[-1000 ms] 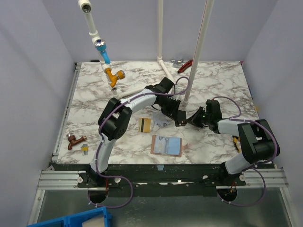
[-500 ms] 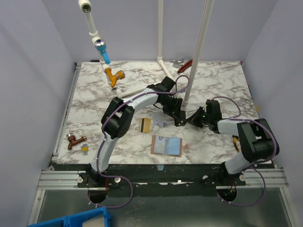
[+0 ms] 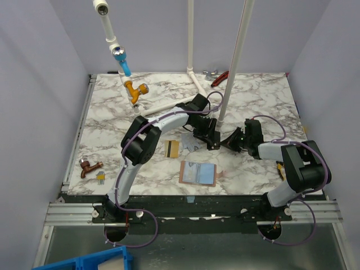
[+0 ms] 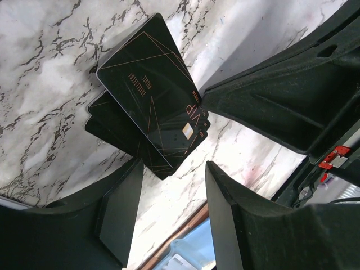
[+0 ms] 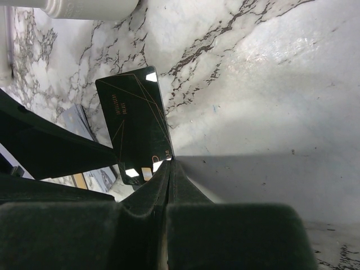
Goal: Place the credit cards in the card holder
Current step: Pick up the credit card from the center of the board.
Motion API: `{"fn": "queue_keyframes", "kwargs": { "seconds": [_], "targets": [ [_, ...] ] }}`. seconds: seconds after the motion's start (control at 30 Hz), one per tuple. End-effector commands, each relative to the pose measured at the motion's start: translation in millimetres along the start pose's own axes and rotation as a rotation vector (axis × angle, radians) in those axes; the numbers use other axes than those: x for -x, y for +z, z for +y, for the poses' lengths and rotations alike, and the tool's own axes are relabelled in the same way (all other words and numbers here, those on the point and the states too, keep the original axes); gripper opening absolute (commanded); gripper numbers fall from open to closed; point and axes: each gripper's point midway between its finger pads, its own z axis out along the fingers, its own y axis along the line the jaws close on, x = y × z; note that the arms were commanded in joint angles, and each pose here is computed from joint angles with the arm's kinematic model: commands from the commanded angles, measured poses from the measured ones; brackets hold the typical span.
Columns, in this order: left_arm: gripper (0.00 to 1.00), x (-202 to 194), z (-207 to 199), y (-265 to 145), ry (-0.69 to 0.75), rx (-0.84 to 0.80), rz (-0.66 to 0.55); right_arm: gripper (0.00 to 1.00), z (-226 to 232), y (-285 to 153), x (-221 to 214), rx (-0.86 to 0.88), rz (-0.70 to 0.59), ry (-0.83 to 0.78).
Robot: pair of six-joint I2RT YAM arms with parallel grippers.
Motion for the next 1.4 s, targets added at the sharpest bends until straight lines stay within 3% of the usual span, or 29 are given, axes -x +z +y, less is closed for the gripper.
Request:
{"fn": "queue_keyframes", "kwargs": {
  "seconds": [0.0, 0.43, 0.93, 1.17, 1.37],
  "targets": [
    [0.50, 0, 3, 11, -0.037, 0.007, 0.002, 0.01, -38, 0, -30, -0.123, 0.087, 0.023],
    [0.37, 4, -2, 27, -0.084, -0.088, 0.005, 0.01, -42, 0, -34, -0.131, 0.098, 0.019],
    [0.34, 13, -15, 28, -0.072, -0.146, 0.002, 0.01, -44, 4, -38, -0.129, 0.119, 0.019],
    [0.14, 16, -21, 29, -0.077, -0.189, 0.000, 0.01, -43, 6, -42, -0.111, 0.138, 0.021],
    [0.13, 17, -25, 28, -0.082, -0.207, 0.000, 0.01, -36, 10, -47, -0.064, 0.171, 0.028]
  ]
}}
